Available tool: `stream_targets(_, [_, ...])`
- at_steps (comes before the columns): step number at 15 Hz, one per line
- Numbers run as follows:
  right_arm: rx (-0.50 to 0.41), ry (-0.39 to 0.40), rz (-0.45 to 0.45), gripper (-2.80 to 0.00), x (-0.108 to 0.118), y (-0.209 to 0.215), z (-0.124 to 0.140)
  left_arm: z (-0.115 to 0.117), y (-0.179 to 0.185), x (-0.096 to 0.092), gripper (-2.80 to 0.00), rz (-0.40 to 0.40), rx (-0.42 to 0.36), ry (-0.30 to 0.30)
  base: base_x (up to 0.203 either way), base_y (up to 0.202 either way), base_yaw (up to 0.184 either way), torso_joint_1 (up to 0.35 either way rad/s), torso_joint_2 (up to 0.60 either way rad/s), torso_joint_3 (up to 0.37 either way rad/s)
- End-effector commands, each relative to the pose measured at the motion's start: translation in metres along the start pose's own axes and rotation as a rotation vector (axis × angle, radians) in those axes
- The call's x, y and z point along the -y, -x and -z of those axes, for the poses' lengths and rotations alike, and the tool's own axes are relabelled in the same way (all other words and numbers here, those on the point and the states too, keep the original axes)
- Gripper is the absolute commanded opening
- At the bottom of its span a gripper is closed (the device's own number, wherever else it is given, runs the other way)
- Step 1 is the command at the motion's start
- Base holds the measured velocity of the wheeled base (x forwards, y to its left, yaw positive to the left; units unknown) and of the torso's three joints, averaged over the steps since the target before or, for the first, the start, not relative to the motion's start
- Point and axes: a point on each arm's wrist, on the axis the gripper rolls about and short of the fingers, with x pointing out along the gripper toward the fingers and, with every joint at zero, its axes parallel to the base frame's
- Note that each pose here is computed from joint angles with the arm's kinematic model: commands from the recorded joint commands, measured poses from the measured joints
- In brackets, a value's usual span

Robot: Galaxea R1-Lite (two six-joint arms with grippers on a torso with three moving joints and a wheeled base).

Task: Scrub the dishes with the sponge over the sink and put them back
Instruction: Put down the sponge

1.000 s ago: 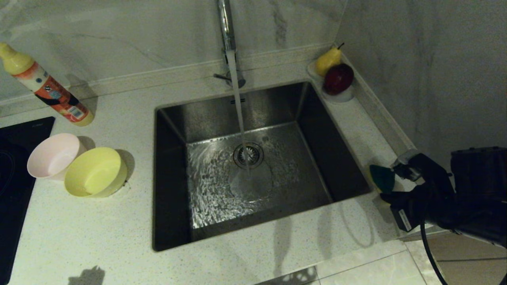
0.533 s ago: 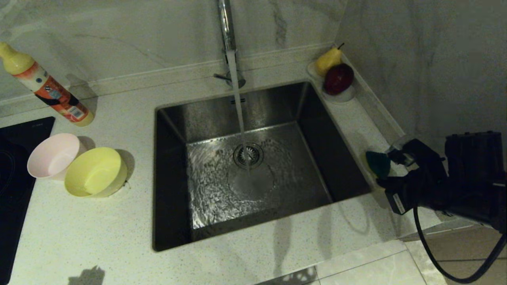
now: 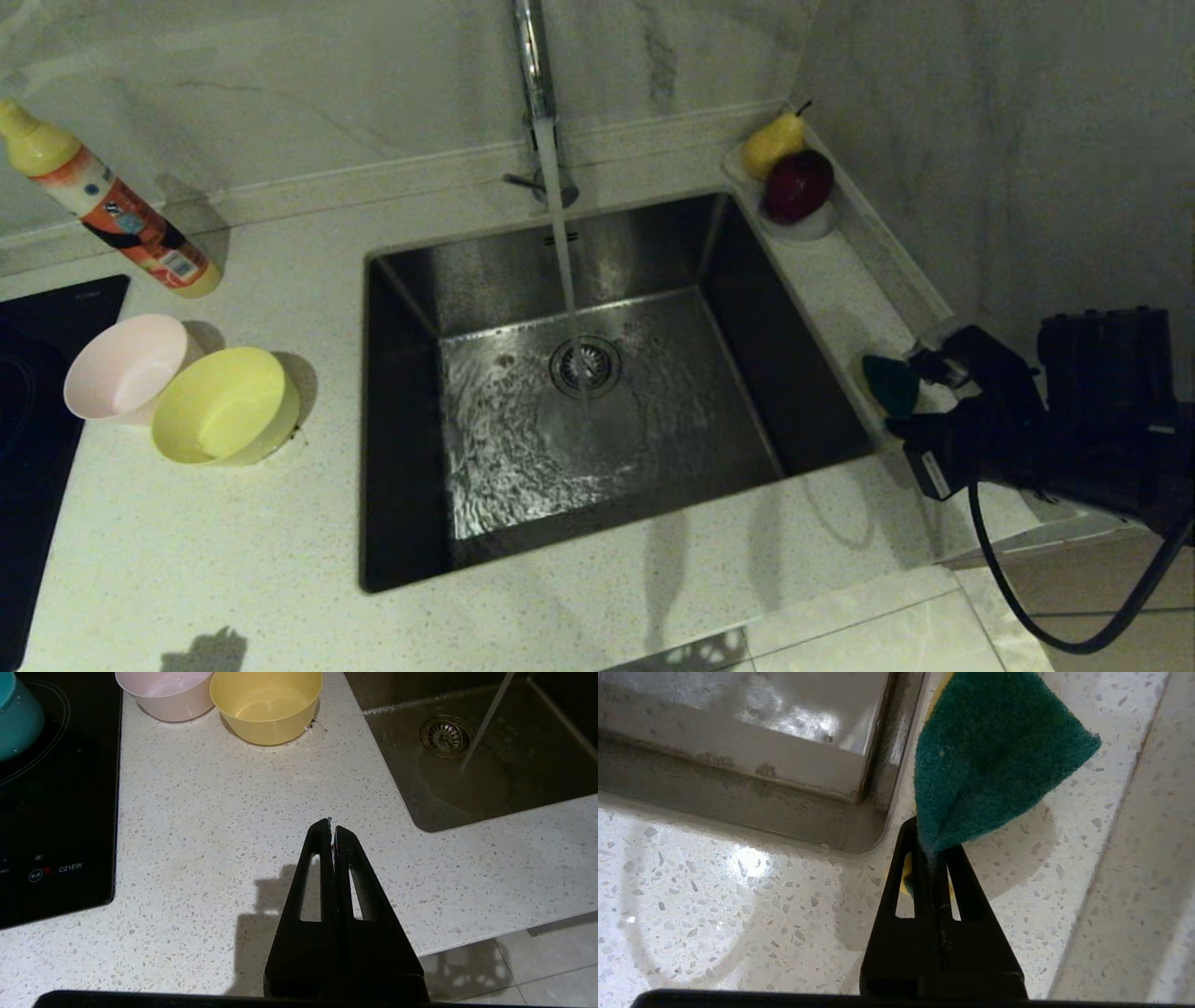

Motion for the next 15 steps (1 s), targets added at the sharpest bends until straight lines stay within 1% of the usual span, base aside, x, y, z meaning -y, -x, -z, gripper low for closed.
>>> stream_targets(1, [-0.001, 0.002, -0.001, -2.8, -0.0003, -0.0018, 0.0004, 0.0113, -0.002, 0.0008, -2.8, 0.002, -0.039, 0.0, 0.0, 0.0, 0.0, 0.0, 0.0, 0.0])
stream_targets(4, [0.0, 0.003, 0.0, -2.8, 0.0, -0.0018, -0.0003, 0.0113, -0.0021, 0.0008, -2.8, 0.002, -0.041, 0.0, 0.0, 0.0, 0.0, 0.0, 0.0, 0.0])
stream_targets(5, [0.0, 0.005, 0.001, -1.44, 0.0, -0.0018, -0.0003, 0.0113, -0.0021, 0.0008, -2.8, 0.002, -0.041, 0.0, 0.0, 0.0, 0.0, 0.0, 0.0, 0.0])
stream_targets(6, [0.003, 0.005, 0.002, 0.0, 0.0002, -0.0013, -0.0009, 0.0113, -0.002, 0.0008, -2.8, 0.002, -0.039, 0.0, 0.0, 0.0, 0.0, 0.0, 0.0, 0.0])
stream_targets(15, [0.021, -0.005, 0.007, 0.0, 0.0019, 0.0032, -0.0052, 0.0113, -0.002, 0.0008, -2.8, 0.002, -0.039, 0.0, 0.0, 0.0, 0.0, 0.0, 0.0, 0.0])
